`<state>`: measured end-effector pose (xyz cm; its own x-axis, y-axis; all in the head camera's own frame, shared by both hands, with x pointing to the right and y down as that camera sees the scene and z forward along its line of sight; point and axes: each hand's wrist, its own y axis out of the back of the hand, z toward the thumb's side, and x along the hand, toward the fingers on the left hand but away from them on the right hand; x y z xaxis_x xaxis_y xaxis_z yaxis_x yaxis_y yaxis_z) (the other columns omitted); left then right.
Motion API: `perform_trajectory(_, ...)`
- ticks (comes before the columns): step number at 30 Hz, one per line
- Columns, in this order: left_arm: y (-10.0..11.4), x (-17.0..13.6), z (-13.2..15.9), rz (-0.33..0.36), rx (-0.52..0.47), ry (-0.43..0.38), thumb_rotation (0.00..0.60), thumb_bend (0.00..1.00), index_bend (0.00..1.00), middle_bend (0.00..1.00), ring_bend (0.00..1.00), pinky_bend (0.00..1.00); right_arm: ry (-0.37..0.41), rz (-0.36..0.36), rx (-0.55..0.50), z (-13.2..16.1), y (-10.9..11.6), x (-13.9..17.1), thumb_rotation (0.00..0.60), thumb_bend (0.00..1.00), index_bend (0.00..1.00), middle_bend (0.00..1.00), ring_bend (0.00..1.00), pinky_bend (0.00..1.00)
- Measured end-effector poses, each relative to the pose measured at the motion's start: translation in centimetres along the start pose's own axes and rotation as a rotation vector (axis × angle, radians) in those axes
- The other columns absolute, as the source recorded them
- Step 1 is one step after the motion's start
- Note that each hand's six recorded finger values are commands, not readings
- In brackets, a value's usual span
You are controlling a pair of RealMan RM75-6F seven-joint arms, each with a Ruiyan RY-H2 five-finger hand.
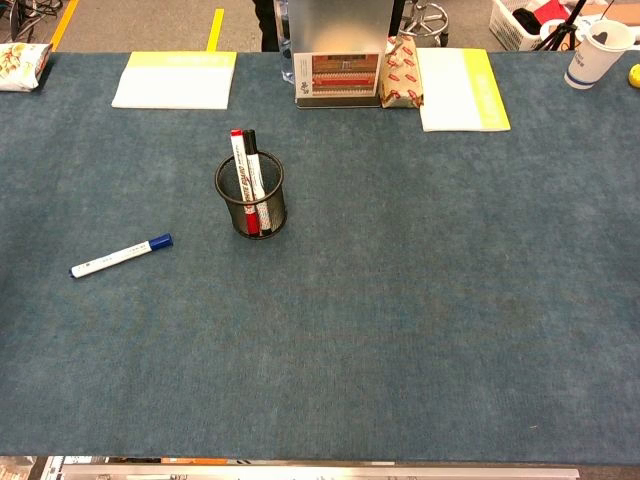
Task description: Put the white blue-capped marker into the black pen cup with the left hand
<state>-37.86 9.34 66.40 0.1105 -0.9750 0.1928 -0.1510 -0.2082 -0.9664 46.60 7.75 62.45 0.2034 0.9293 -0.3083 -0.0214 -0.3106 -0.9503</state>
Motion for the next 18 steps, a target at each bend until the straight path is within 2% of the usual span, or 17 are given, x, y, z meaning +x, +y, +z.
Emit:
perform_trajectory(7,-0.3,-0.2,0.4,-0.009,-0.007,-0.006,0.600,0.27,0.42,0.21,0.07,0.13,0.008,-0.004,0.003,0.2,0.0,0.2,0.600,0.00,0.30,0.25,0.22,0.38)
perform_trajectory(15,-0.9,0.0,1.3,0.020,-0.073,0.080,0.600,0.27,0.42,0.20,0.07,0.14,-0.016,-0.029,0.001,-0.3,0.7,0.2,0.600,0.00,0.30,0.25,0.22,0.38)
perform_trajectory(18,-1.3,0.6,2.1,0.003,-0.099,0.087,0.600,0.27,0.42,0.20,0.07,0.14,-0.015,-0.040,-0.003,-0.3,1.0,0.3,0.600,0.00,0.30,0.25,0.22,0.38)
